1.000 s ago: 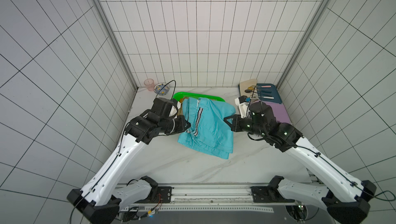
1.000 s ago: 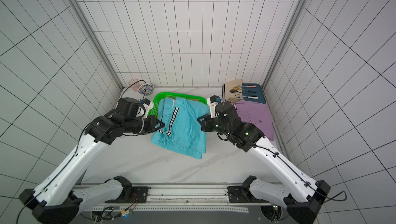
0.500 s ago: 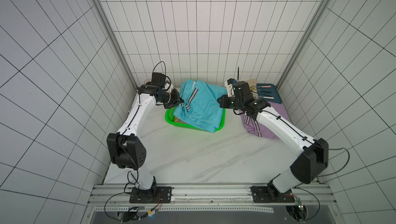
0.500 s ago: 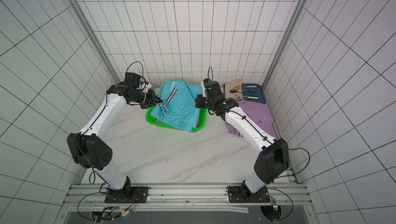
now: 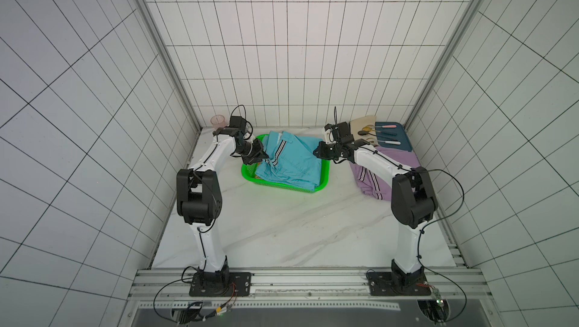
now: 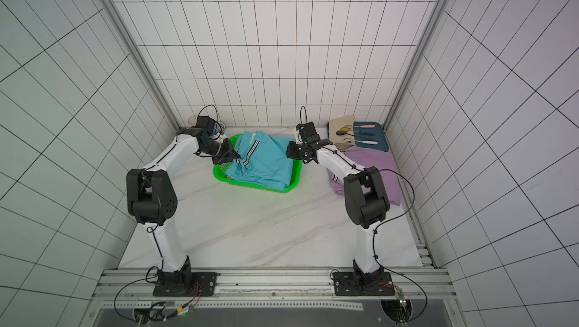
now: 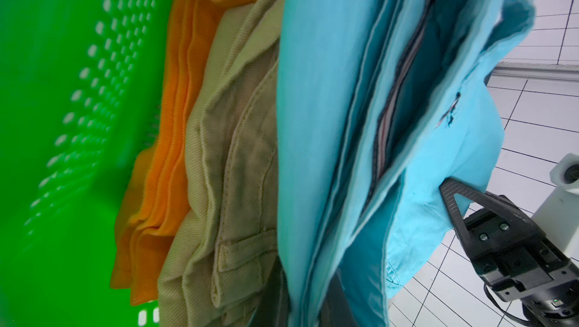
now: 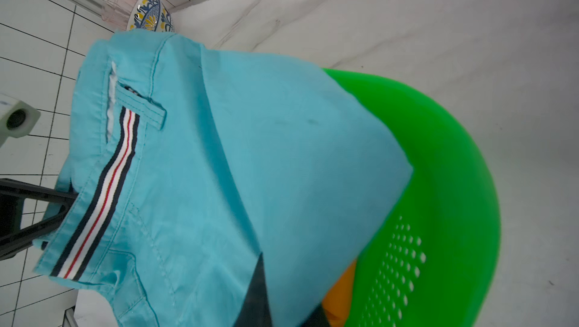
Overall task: Put the folded long pants in the basket
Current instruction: Place the long pant in the basket.
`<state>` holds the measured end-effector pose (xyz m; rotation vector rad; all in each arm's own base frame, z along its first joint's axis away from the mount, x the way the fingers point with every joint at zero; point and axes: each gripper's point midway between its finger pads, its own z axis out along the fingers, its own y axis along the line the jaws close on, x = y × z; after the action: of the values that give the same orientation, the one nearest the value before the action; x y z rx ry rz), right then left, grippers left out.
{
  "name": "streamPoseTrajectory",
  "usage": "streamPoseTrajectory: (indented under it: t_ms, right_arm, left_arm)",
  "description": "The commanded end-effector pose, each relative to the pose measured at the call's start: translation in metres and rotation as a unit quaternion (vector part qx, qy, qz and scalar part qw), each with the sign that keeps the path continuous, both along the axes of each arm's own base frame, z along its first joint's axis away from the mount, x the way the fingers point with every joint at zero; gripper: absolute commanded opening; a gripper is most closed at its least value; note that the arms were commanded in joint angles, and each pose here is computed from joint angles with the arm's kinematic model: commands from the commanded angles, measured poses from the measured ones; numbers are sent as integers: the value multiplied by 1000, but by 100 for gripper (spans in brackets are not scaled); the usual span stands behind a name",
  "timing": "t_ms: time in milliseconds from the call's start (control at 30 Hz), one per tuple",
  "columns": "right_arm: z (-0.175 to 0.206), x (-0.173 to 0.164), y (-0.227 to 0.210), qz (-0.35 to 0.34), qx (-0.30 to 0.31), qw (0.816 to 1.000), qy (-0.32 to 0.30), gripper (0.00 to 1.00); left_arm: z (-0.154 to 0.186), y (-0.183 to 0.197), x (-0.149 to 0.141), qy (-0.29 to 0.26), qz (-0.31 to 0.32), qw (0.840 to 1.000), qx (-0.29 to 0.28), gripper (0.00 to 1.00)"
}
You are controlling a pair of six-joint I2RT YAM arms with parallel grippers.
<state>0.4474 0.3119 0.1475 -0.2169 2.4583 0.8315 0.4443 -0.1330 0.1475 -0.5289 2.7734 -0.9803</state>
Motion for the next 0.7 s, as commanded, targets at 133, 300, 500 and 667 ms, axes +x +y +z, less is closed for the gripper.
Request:
streamPoseTrajectory:
  t_ms: [133,300,500,667]
  right_arm:
    - [19,26,4,9,41,999,-21,0]
    - [40,37,10,16,42,998,-40,0]
    - [6,41,6,6,15,1000,-18,0]
    - [-19,44,-2,-1,-6,1000,-4,0]
  left_arm:
    - [-16,38,16,15,53,998,-7,0]
    - [-9,40,12,17,64,997,-39,0]
    - [-17,37,9,28,64,996,-52,0]
    - [-37,41,5,59,70,995,-37,0]
